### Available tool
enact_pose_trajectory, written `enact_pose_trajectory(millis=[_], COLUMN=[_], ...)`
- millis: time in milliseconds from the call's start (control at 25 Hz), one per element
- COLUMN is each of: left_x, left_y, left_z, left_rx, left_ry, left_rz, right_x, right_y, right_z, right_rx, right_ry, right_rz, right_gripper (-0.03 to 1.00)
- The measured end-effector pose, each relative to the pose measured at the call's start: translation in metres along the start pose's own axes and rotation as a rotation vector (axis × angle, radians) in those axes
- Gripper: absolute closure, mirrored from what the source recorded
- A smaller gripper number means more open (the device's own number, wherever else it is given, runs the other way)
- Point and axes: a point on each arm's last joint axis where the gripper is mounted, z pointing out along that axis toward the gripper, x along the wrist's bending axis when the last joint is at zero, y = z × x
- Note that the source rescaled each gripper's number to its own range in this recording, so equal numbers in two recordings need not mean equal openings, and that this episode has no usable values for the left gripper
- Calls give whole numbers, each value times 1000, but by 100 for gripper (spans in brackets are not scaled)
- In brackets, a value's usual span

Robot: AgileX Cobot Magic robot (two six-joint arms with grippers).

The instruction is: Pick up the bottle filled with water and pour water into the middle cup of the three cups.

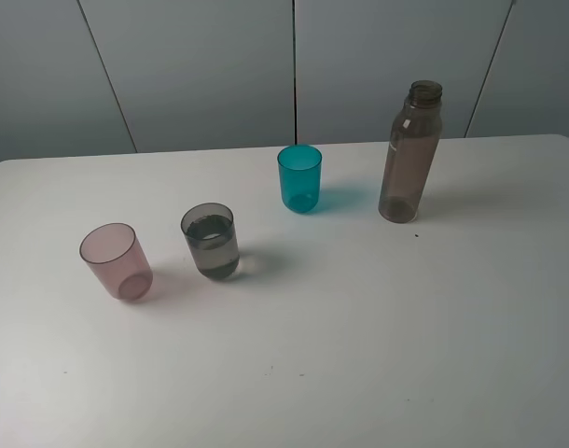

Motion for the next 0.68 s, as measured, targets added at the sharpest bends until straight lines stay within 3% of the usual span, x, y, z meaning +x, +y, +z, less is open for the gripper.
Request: enact_pose_trajectory(millis=[680], left_x=[0], left_y=[0], left_z=[0], left_rx=[0], left_ry=[0], left_rz=[0], right_x=[0], right_y=[0], right_z=[0], right_rx=[0], right_ry=[0], right_rz=[0], right_gripper=[-3])
